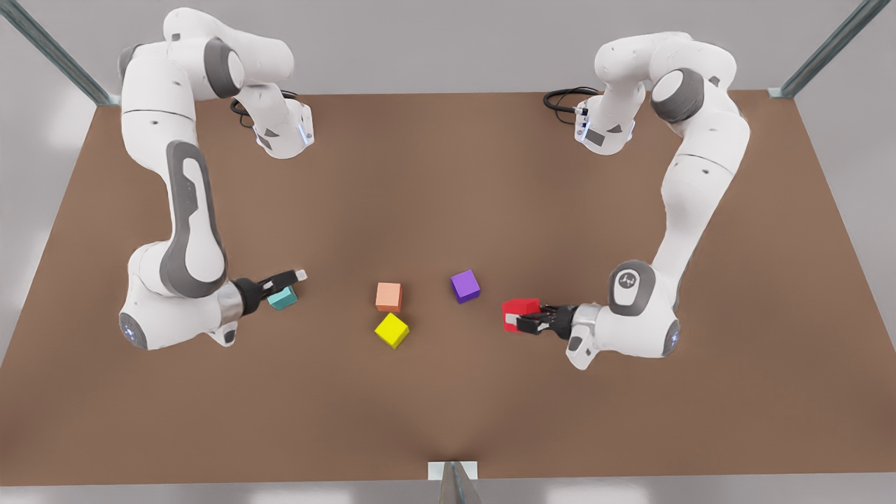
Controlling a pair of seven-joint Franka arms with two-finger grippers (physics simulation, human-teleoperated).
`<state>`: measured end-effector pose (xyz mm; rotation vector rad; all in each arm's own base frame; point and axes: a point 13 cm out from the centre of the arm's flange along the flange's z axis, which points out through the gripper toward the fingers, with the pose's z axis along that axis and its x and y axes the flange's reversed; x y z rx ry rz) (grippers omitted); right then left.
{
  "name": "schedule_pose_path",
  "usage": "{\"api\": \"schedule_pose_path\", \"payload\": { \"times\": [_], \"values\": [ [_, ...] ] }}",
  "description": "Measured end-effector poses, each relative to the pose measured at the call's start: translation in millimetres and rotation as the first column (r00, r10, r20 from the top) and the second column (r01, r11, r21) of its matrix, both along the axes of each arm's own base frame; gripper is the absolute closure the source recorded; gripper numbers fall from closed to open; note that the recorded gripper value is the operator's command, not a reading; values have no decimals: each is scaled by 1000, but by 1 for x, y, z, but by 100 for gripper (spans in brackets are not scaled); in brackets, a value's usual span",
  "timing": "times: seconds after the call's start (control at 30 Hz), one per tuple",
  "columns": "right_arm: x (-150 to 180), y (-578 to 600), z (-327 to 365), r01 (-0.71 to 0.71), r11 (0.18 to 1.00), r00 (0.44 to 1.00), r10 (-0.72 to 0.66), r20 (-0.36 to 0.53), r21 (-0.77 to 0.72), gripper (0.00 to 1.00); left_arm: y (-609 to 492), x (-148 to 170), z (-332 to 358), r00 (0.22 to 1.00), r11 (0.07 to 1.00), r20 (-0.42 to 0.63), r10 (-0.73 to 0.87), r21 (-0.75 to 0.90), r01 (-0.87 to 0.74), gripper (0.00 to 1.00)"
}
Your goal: Pick up red wooden cube and pass to hand red wooden cube and place in blue wooden cube
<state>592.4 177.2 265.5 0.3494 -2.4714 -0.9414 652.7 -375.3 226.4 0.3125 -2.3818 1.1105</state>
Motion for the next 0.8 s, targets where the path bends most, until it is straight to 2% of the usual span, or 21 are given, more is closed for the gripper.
{"api": "schedule_pose_path", "payload": {
  "times": [0.13,0.23,0.27,0.37,0.47,0.53,0.63,0.8],
  "values": [
    [8,38,-10,64,959,997,-52,-49,277,0,-90,-34,9,995,974,-49,-84,-215,72,46],
    [13,64,-31,71,901,997,-59,-40,428,0,-119,-41,6,995,951,-48,-84,-304,65,46],
    [18,73,-41,62,878,998,-65,-10,475,0,-124,-40,7,996,945,-35,-79,-321,64,46],
    [48,87,-50,-13,821,970,-128,206,570,0,-134,-38,9,998,932,18,-67,-357,69,46],
    [80,98,-56,-118,782,881,-201,427,611,0,-137,-32,11,994,922,88,-58,-378,87,46],
    [93,114,-56,-192,757,809,-239,538,625,0,-138,-29,11,989,916,137,-55,-388,104,56],
    [96,136,-66,-279,725,714,-282,641,630,0,-139,-25,7,979,908,198,-48,-401,126,56],
    [80,161,-74,-398,674,584,-336,739,622,0,-141,-18,8,970,886,244,-12,-446,124,54]
  ]
}}
